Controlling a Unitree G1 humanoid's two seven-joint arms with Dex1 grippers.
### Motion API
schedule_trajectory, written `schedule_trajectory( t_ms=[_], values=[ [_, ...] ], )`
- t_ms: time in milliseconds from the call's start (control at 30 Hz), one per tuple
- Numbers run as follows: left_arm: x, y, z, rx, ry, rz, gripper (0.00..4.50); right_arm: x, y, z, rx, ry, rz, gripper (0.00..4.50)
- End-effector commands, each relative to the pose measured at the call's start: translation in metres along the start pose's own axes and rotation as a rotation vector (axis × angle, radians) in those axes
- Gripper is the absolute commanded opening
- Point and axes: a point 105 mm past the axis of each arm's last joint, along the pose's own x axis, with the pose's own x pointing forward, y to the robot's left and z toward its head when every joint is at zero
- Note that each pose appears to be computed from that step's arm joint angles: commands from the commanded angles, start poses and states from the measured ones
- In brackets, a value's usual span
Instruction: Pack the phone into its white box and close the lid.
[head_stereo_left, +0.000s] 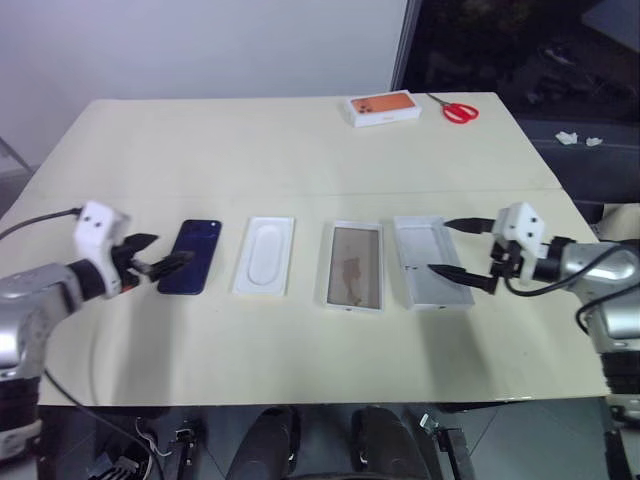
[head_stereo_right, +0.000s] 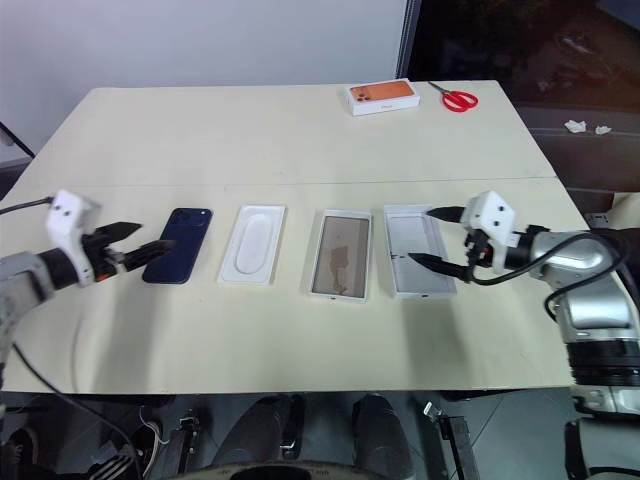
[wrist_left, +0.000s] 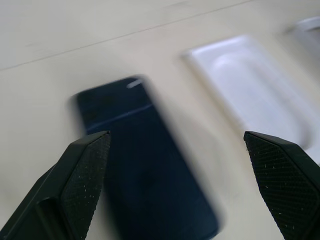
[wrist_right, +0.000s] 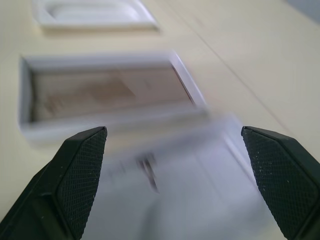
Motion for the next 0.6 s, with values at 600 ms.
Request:
schedule_trajectory(
  t_ms=[600],
  values=[
    [0.055,-0.028,-0.004,-0.5,0.041,-0.018,4.48,0.028,0.009,0.041,-0.128,-0.004,0.089,4.5]
  ],
)
